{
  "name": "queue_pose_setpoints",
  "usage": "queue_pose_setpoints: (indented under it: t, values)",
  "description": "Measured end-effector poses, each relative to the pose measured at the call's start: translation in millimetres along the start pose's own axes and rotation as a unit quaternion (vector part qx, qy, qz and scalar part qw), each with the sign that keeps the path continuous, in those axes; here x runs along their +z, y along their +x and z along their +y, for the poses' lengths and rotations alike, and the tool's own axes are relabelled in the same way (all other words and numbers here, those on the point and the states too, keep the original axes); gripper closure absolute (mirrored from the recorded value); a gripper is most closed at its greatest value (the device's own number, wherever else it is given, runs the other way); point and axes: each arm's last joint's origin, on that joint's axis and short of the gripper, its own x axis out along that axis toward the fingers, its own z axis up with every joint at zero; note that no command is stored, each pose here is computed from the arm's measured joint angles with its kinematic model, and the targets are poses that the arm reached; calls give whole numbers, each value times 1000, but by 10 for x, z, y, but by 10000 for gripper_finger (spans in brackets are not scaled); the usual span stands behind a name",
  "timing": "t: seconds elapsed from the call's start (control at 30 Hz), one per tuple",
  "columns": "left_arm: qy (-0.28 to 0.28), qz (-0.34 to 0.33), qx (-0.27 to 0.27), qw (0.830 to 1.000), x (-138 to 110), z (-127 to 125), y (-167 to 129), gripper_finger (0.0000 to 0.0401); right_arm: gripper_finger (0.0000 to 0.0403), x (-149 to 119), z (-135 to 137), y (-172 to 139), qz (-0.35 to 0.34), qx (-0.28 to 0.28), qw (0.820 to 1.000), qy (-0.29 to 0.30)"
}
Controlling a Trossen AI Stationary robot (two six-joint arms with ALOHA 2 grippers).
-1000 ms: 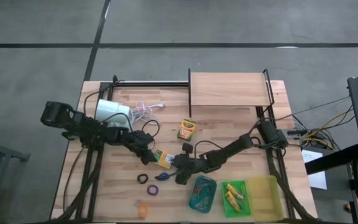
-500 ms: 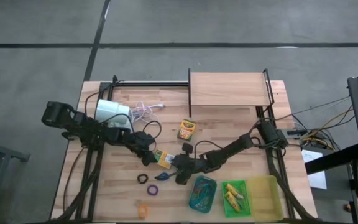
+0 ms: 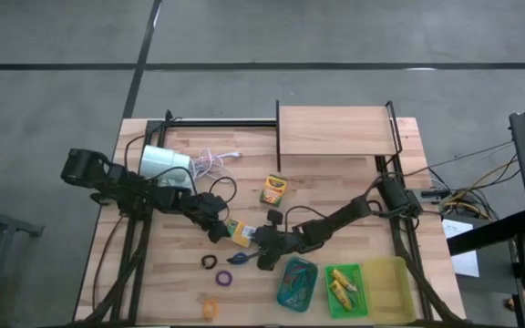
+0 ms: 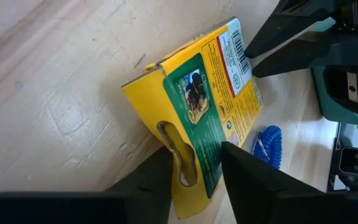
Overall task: Pick & Place Office Desk Supplies
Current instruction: Put the crayon box into the green bin
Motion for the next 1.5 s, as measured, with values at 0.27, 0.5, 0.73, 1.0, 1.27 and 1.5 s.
queue_pose_setpoints:
  t: [0.27,0.5,0.73,1.0,1.27,1.5]
  values:
    - [0,3,-3,1000,0,-2,0,281,343,2,2,-1,-1,1,1000,-1]
    - [0,7,-9,1000,0,-7,-1,281,339,2,2,0,-1,1,1000,-3]
    - [4,12,-23,1000,1,-20,-2,282,344,2,2,-1,-1,1,1000,-3]
    - [26,12,-55,998,20,-67,-4,282,339,2,4,-1,-1,1,1000,-3]
    - [31,11,-75,997,36,-99,-7,282,344,2,4,-1,-1,1,1000,-3]
    - [32,11,-75,997,37,-100,-9,282,339,3,3,-1,-1,1,1000,-3]
